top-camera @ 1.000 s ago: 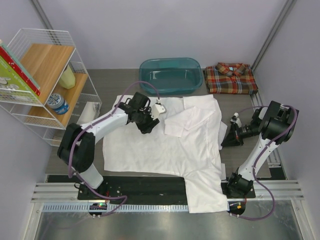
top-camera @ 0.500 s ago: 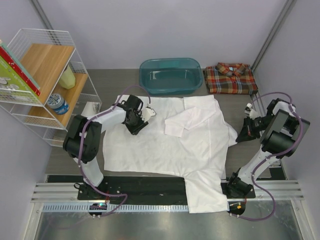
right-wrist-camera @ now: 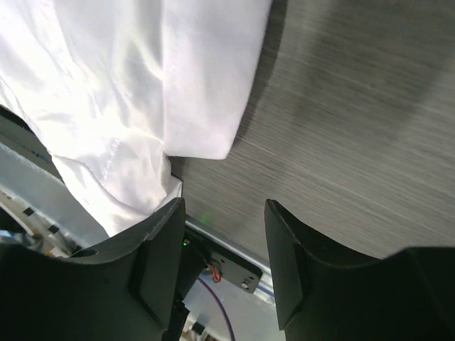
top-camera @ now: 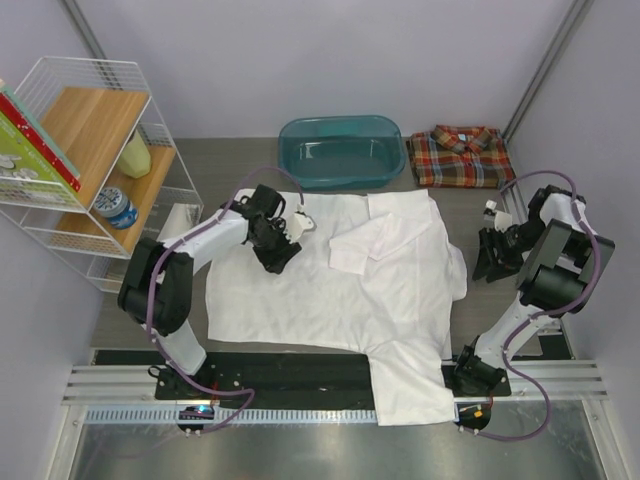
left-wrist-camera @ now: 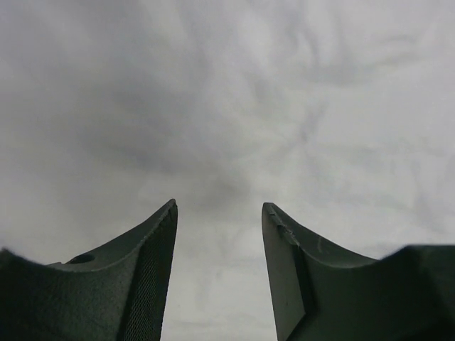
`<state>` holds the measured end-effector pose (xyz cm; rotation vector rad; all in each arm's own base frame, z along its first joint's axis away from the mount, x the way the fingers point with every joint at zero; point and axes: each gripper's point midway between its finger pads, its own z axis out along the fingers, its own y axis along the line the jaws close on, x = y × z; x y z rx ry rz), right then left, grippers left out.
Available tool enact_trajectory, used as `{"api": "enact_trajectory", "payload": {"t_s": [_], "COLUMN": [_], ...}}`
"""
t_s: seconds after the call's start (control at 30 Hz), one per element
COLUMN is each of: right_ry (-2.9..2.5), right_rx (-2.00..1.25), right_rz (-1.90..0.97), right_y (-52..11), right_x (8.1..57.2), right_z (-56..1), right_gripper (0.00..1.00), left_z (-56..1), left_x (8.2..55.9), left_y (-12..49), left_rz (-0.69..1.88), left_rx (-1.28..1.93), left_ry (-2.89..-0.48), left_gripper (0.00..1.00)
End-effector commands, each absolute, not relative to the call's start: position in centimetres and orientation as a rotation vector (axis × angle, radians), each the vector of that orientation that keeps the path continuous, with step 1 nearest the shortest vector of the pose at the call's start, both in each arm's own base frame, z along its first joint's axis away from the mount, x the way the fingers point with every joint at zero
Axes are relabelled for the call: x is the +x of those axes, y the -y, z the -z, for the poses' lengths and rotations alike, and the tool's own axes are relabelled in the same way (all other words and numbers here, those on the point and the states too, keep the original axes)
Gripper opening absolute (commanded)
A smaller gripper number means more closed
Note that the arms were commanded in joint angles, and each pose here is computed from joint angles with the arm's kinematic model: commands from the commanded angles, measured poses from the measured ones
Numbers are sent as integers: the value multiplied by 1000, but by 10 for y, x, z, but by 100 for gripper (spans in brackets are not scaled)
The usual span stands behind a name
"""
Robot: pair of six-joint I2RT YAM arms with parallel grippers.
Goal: Fold and stack the long sleeve shirts
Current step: Flatten the shirt out, then fold the shirt
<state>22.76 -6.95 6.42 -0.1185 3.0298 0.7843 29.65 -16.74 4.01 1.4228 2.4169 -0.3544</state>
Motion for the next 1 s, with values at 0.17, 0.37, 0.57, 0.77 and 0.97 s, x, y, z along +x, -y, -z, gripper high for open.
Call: {"api": "enact_trajectory", "payload": {"t_s": [0.17, 0.37, 0.57, 0.77, 0.97], "right_ry": [-2863, -2703, -2584, -2626, -2687], "right_rx": [-511, -652, -661, -608, -405], "right_rz": [-689, -603, -609, -746, -801], "right_y": [4, -49, -114, -161, -172], "right_x": [265, 307, 358, 379, 387], "right_z": [-95, -98, -106, -96, -60], "right_gripper": [50, 48, 54, 66, 67], "left_z": [-69, -83, -90, -110, -127], "left_x": [288, 295, 316, 340, 364], "left_y": [202, 214, 200, 181, 171], "left_rz": [501, 563, 539, 587, 536], "left_rx": [1424, 1326, 1234, 1124, 1023], "left_ry": [-2335, -2330, -2343, -2368, -2313], "left_gripper": [49, 54, 58, 72, 72]}}
